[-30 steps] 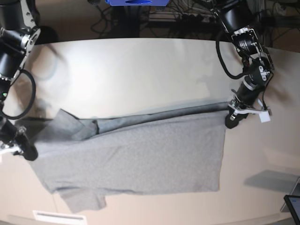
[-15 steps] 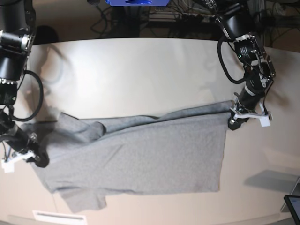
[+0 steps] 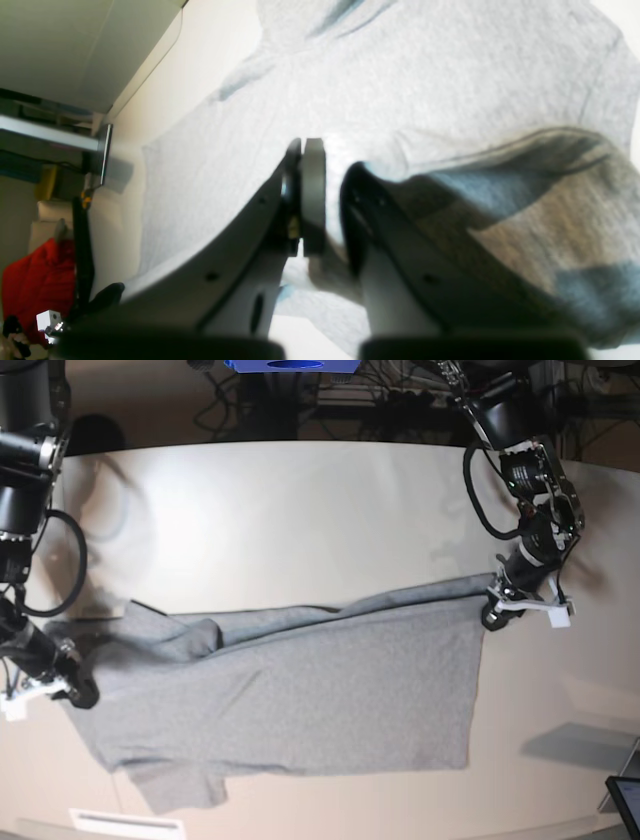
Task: Fold the T-shirt properly
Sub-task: 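Lift the shoulder edges with both grippers and drag them toward the hem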
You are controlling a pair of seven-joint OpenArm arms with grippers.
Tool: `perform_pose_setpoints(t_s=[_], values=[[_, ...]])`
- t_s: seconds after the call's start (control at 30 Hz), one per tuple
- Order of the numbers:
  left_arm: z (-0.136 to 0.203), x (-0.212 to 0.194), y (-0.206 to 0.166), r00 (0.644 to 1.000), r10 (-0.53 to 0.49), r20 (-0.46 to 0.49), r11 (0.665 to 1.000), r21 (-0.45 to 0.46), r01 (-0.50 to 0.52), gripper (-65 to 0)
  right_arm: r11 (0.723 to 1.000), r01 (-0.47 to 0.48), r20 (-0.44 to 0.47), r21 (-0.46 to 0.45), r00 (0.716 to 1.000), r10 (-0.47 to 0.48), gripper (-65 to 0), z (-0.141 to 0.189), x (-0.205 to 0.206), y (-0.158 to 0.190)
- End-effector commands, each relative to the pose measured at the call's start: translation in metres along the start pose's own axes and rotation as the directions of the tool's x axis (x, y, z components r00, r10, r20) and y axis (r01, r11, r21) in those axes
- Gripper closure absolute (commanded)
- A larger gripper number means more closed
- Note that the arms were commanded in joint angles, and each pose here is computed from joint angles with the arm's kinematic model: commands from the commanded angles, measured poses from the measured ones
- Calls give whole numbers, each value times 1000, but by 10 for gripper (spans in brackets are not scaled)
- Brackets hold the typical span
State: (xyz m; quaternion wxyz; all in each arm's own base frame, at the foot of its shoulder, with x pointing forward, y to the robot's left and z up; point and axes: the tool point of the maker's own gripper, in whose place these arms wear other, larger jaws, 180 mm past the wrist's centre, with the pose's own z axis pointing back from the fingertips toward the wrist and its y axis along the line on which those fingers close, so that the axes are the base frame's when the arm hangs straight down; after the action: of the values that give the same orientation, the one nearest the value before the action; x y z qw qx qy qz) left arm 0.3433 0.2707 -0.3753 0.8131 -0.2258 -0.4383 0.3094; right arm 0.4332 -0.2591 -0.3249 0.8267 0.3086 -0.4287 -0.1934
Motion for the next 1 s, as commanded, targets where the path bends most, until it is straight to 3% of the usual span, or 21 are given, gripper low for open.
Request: perform_pose_setpoints(t_s=[0.0, 0.17, 0.2, 0.4, 0.5, 0.63, 0.97], values=[[4, 27, -6, 997, -33, 66, 999, -13, 34, 0, 999, -29, 80, 27, 996, 27, -3, 7, 33, 11], [8, 36, -2, 996, -58, 72, 998, -1, 58, 0, 999, -26, 81, 25, 996, 24, -17, 7, 33, 10], [8, 37, -2, 995, -61, 73, 998, 0, 61, -25, 999, -26, 81, 25, 996, 24, -39, 7, 33, 10], [12, 43, 4, 994, -79, 76, 997, 15, 78, -319, 999, -25, 83, 23, 996, 23, -231, 8, 33, 10], [13, 44, 4, 994, -83, 76, 997, 16, 82, -391, 999, -25, 80, 21, 997, 23, -264, 8, 32, 8], [17, 53, 7, 992, -89, 92, 996, 22, 88, -401, 1000, -28, 74, 12, 997, 27, -266, 11, 29, 4], [58, 63, -30, 949, -270, 161, 962, -6, 274, -401, 986, -163, 73, 26, 984, 160, -266, 34, 16, 23]])
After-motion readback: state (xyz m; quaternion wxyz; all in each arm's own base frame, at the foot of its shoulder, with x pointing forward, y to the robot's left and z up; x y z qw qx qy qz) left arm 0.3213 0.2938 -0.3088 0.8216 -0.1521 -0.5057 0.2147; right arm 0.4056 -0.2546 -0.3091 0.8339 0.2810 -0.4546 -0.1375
